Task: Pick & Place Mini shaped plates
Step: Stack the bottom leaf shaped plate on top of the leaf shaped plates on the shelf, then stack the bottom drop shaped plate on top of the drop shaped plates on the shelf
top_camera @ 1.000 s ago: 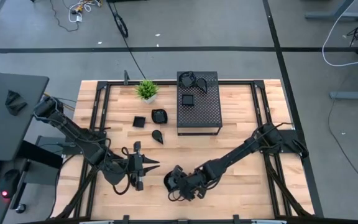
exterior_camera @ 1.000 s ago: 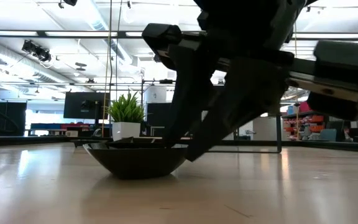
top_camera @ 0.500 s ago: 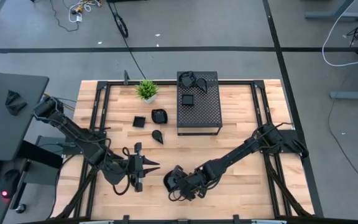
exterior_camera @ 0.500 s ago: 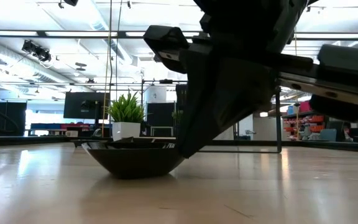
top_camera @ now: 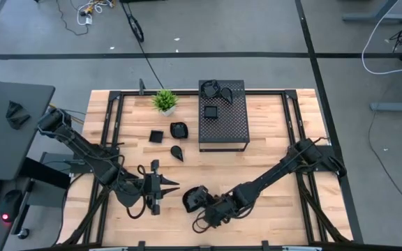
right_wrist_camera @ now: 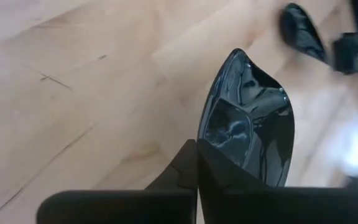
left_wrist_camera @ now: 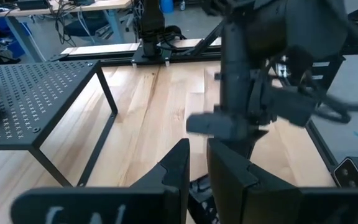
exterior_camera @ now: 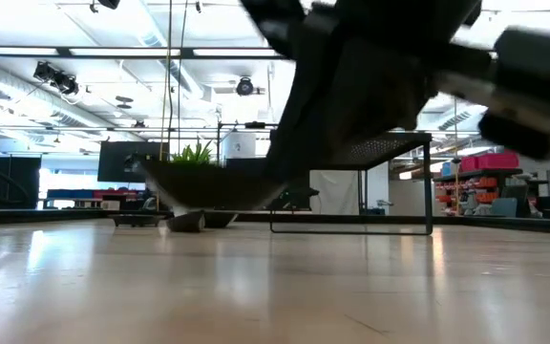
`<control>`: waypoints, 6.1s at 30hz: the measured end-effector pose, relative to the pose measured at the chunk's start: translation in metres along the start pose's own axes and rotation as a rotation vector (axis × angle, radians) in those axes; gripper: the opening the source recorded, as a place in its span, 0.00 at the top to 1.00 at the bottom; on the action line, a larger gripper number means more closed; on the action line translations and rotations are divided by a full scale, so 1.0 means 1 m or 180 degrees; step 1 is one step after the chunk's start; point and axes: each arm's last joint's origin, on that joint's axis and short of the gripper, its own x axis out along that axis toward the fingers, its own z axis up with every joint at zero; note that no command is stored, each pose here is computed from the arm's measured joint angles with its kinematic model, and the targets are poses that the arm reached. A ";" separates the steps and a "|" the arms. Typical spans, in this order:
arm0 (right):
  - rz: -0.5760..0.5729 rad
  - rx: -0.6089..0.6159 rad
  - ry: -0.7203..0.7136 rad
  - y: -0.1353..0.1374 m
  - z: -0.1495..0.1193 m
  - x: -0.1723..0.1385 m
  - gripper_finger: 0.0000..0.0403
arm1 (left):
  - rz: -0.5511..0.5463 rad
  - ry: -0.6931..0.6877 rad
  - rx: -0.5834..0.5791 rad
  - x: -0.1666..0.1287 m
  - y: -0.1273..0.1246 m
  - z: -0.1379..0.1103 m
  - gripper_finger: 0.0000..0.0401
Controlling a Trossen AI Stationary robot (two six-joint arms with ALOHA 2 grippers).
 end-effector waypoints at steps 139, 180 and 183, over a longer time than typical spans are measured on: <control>-0.1144 0.3171 0.0378 -0.249 -0.362 -0.150 0.98 | 0.0126 -0.0079 0.0117 0.008 0.008 0.005 0.85; -0.0589 0.3744 -0.2211 0.005 -0.082 -0.089 0.98 | -0.0122 0.0792 -0.0302 -0.037 -0.019 -0.040 0.84; -0.0755 0.3879 -0.2126 0.010 -0.091 -0.085 0.98 | -0.0233 0.1151 -0.0316 -0.036 -0.015 -0.046 0.79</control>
